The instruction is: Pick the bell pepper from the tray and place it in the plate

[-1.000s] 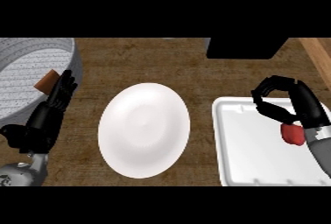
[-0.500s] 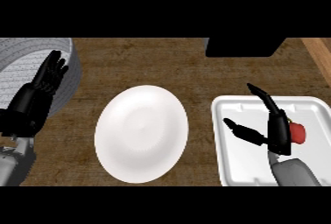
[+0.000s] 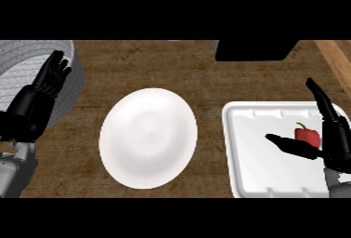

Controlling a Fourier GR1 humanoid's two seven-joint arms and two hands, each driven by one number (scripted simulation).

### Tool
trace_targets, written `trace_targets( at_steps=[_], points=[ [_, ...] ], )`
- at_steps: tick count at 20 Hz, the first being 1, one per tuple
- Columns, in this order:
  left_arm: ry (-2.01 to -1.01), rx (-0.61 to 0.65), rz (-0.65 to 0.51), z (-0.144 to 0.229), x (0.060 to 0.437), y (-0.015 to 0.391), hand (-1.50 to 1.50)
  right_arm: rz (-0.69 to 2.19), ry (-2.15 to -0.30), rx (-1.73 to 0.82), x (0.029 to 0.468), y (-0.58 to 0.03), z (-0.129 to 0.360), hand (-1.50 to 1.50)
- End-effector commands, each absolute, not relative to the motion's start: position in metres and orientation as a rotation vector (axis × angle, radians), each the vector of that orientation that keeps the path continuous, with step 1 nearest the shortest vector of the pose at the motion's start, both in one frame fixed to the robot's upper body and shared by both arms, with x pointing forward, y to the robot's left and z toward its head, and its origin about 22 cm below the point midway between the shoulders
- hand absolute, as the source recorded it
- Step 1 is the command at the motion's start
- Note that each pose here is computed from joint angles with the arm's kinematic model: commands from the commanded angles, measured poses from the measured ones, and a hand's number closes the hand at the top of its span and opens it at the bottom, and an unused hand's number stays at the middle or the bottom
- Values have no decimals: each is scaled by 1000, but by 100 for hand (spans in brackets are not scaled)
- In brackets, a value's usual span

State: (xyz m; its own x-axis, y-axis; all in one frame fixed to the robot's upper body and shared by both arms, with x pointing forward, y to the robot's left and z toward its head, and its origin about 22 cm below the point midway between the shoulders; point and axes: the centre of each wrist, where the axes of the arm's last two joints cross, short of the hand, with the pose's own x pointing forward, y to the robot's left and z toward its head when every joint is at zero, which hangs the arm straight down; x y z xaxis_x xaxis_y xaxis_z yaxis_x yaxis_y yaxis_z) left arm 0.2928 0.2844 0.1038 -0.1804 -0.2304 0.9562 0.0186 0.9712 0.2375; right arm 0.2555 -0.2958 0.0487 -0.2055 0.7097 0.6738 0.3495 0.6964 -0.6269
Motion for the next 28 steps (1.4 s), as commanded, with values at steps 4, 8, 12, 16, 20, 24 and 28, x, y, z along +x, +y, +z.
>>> trace_targets(
  at_steps=[4, 8, 12, 16, 20, 24, 28],
  points=[
    [-1748, 179, -221, 100, 292, 291, 0, 685, -1322, -1009, 239, -324, 78, -150],
    [-1744, 144, -231, 107, 298, 277, 0, 806, -1068, -973, 239, -309, 96, -150],
    [-1739, 149, -211, 103, 302, 282, 0, 873, -927, -947, 234, -294, 125, -150],
    [-1756, 148, -232, 114, 306, 279, 0, 821, -886, -942, 250, -280, 130, -150],
    [-1738, 124, -242, 101, 300, 291, 0, 838, -844, -1008, 250, -277, 110, -150],
    [-1770, 132, -237, 92, 302, 277, 0, 838, -704, -1036, 275, -294, 110, -150],
    [-1739, 130, -240, 95, 286, 288, 0, 841, -662, -1023, 269, -313, 94, -150]
  ],
)
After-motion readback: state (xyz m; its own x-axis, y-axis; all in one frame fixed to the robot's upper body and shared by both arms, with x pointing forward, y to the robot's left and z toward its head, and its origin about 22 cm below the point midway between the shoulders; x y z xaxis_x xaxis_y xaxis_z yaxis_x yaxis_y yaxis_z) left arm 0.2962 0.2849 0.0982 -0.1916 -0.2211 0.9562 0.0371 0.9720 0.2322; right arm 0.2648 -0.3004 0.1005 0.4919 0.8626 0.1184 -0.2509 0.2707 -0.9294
